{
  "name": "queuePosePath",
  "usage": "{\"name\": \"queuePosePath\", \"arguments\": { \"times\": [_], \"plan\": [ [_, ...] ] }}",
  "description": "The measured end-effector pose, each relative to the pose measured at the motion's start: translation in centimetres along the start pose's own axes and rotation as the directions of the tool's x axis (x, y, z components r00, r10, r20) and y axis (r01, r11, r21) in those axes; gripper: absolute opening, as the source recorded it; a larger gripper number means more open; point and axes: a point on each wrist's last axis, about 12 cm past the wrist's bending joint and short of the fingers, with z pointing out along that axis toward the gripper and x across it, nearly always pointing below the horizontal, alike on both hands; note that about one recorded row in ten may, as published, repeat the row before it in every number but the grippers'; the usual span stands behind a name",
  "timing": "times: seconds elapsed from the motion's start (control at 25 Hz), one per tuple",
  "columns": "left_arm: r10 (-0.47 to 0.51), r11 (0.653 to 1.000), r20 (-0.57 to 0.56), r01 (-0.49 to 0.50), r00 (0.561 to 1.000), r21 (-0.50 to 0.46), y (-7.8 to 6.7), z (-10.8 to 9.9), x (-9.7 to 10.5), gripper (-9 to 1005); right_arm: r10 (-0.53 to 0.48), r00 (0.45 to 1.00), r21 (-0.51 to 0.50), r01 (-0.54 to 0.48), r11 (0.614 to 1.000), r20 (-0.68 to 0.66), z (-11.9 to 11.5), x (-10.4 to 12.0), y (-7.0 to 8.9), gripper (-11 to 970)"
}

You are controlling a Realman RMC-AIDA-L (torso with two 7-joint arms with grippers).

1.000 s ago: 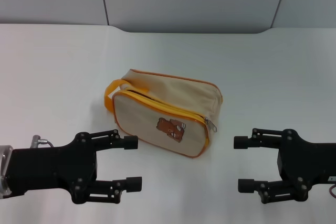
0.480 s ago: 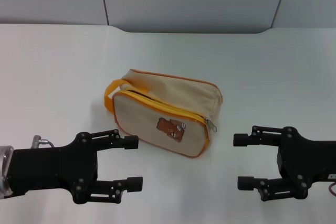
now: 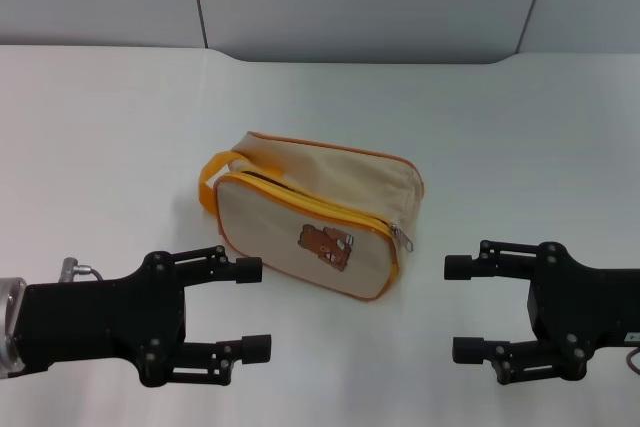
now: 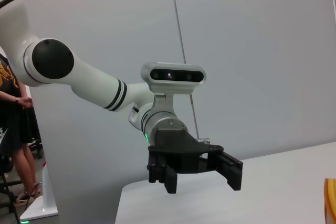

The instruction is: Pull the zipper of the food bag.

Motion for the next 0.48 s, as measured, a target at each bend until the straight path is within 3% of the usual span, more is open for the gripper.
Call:
{"name": "queuePosePath", "arguments": {
  "times": [0.48],
  "plan": [
    [-0.006, 1.000, 0.001, 0.006, 1.000, 0.000, -0.10, -0.07, 0.08, 824, -0.010, 1.000, -0.008, 0.010, 1.000, -0.002, -0.10, -0.19, 0.00, 790]
  ]
}}
